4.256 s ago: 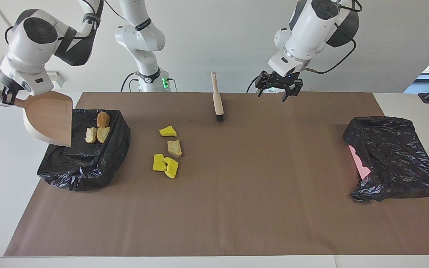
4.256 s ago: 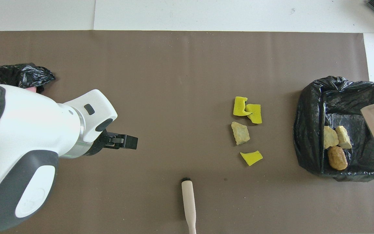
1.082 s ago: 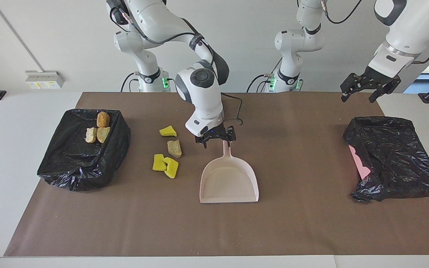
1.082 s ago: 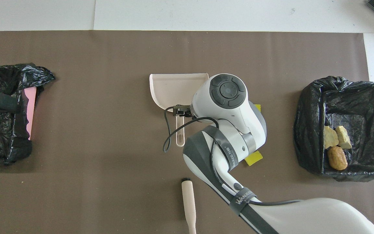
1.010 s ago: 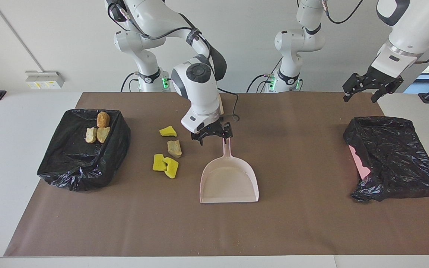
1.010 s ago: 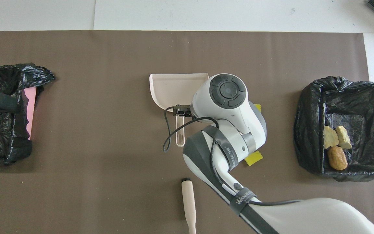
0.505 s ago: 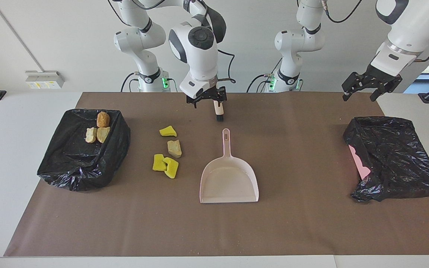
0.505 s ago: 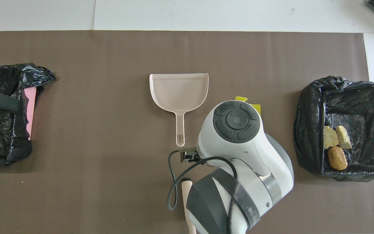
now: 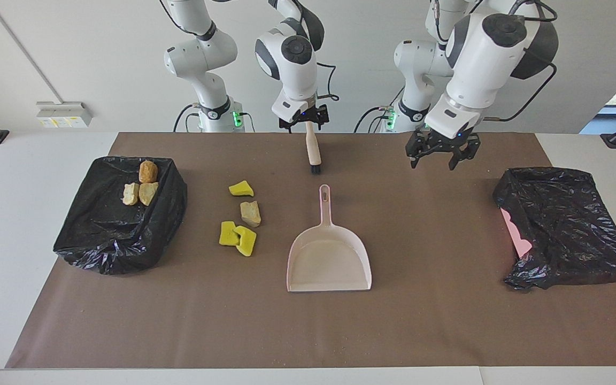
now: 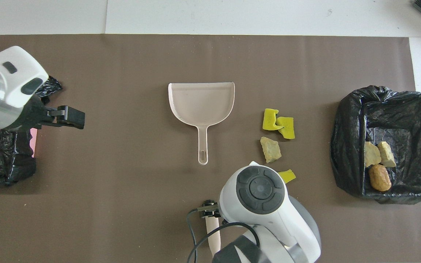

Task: Sweep and dump trash in bin
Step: 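Grasp the dustpan handle with the left gripper, then grasp the wooden brush with the right gripper and lift it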

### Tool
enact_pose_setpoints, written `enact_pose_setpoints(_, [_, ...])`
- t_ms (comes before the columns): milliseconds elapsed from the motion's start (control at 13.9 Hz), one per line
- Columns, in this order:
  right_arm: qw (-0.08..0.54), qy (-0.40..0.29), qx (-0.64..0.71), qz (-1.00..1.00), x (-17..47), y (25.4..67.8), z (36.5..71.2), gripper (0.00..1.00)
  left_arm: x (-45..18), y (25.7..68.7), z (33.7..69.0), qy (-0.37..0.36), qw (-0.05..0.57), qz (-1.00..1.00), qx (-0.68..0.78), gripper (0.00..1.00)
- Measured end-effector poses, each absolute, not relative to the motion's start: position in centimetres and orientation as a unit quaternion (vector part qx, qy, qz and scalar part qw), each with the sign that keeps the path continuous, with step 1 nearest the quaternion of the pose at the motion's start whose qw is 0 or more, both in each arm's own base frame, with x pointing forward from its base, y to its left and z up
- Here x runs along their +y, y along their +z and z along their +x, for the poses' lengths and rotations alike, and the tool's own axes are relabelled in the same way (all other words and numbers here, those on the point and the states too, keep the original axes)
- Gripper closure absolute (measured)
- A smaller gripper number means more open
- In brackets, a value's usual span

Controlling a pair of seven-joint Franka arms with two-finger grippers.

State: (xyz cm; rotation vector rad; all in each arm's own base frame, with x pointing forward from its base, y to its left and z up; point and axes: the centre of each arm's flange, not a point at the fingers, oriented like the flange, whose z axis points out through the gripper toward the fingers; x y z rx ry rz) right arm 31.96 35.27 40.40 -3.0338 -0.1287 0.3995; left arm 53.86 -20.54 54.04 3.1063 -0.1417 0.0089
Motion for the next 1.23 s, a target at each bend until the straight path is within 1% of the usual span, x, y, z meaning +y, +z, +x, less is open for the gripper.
enact_pose_setpoints(216, [0.045,0.137,-0.043,-0.989,36.2,36.2,27.4,0.0,-25.6,48.6,54.5,-0.001,0.021,0.999,-0.027,0.0])
enact_pose_setpoints(433, [0.027,0.142,-0.048,-0.988,36.4,32.8,22.9,0.0,-30.5,43.3,54.8,0.001,0.026,0.999,-0.044,0.0])
enact_pose_setpoints(577, [0.018,0.144,-0.053,-0.988,36.4,32.4,21.0,0.0,-33.8,41.2,54.1,0.003,0.043,0.998,-0.047,0.0])
enact_pose_setpoints(721, [0.021,0.144,-0.05,-0.988,36.5,32.8,19.7,0.0,-37.0,39.6,52.7,0.003,0.046,0.998,-0.037,0.0])
enact_pose_setpoints(938, [0.027,0.142,-0.048,-0.988,36.4,33.3,19.5,0.0,-41.8,35.9,50.3,0.0,0.046,0.998,-0.031,0.0])
enact_pose_setpoints(1010, [0.027,0.142,-0.048,-0.988,36.4,33.2,19.5,0.04,-42.7,34.7,49.8,0.0,0.046,0.998,-0.032,0.0])
enact_pose_setpoints(1082, [0.026,0.142,-0.047,-0.988,36.3,33.2,19.5,0.05,-42.9,33.9,49.8,0.0,0.046,0.998,-0.031,0.0])
enact_pose_setpoints(1226, [0.027,0.142,-0.047,-0.988,36.3,33.1,19.5,0.26,-42.5,33.7,50.3,0.001,0.044,0.999,-0.026,0.0])
